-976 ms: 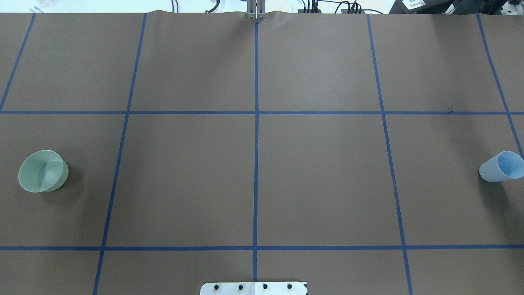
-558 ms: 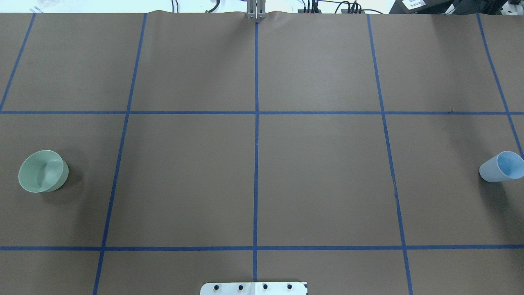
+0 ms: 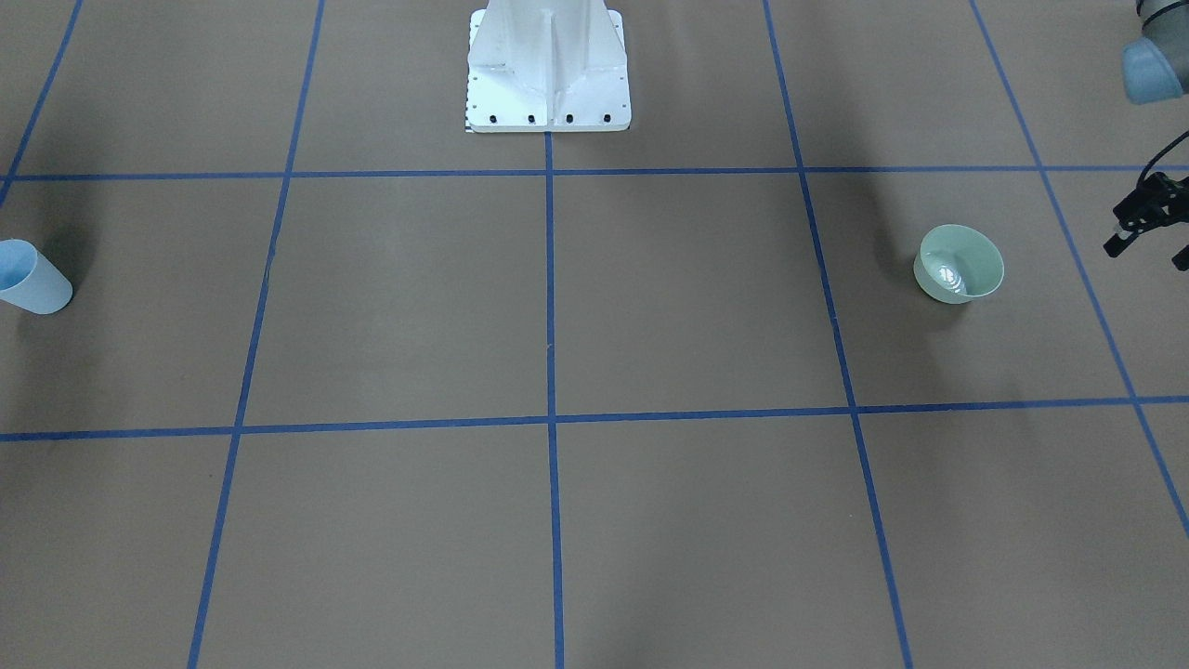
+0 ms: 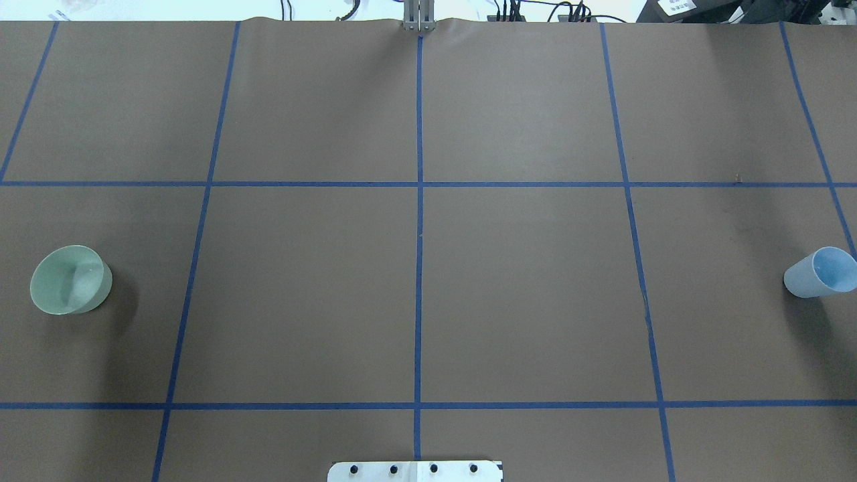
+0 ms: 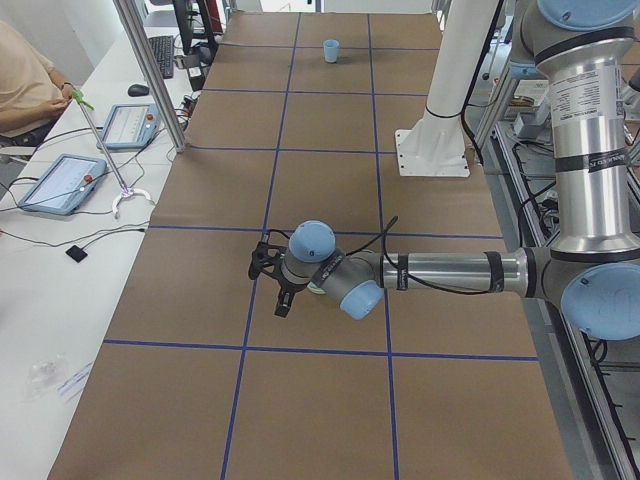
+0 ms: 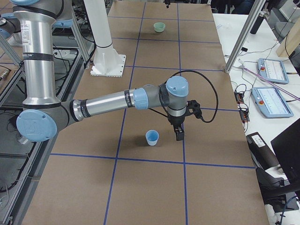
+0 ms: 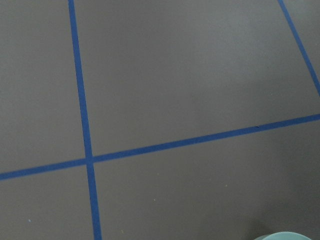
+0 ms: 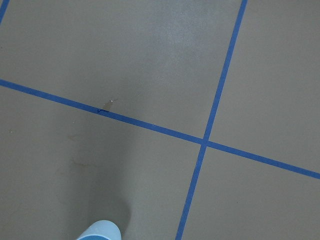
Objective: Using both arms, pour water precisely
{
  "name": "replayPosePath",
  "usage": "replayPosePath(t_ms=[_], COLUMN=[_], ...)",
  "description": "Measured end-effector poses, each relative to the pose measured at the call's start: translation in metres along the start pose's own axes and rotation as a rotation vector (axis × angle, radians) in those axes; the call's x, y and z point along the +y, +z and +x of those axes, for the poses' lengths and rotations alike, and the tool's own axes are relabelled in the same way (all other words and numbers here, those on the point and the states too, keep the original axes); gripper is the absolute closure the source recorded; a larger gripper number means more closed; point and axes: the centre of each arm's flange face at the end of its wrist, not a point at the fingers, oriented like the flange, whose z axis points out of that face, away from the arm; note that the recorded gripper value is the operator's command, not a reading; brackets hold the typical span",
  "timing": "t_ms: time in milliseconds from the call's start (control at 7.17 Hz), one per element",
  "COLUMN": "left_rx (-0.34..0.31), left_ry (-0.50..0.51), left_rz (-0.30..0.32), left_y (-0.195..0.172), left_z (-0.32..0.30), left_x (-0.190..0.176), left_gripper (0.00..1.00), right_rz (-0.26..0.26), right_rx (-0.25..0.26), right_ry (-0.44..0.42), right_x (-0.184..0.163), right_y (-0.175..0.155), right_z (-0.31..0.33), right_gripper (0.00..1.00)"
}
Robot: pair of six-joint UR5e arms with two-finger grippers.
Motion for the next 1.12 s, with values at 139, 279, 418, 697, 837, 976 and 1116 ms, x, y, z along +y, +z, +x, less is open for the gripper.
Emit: replayPosePath(t_ms=[139,279,418,697,837,976,1116], left_rx=[-0.003,-0.010,-0.015,-0.023,-0.031,-0.036,-0.037], left_ry=[-0.036,-0.062,-0.071,-0.067,-0.064,-0.060,-0.053], left_rz=[-0.008,-0.012,-0.018,-0.030,-0.035,-0.041,-0.050], left_y=[0.018,0.039,0.057,0.076,0.081,0.086,0.091], left_z=[0.014,0.033,0.050,0.066,0.068,0.069,0.071], left_x=[0.012,0.022,0.031,0.042,0.045,0.048,0.052], left_gripper=[0.00,0.00,0.02,0.09,0.16,0.24,0.40], right_rz=[-0.001,-0.001,-0.002,-0.005,-0.007,-0.008,-0.008], right_rx=[0.000,0.000,0.000,0.000,0.000,-0.001,0.000], right_ry=[0.000,0.000,0.000,0.001,0.002,0.003,0.003], right_x=[0.000,0.001,0.001,0.003,0.005,0.005,0.006], right_y=[0.000,0.001,0.001,0.002,0.003,0.003,0.003], right_z=[0.000,0.000,0.001,0.001,0.002,0.002,0.002], right_gripper=[0.00,0.00,0.00,0.00,0.00,0.00,0.00])
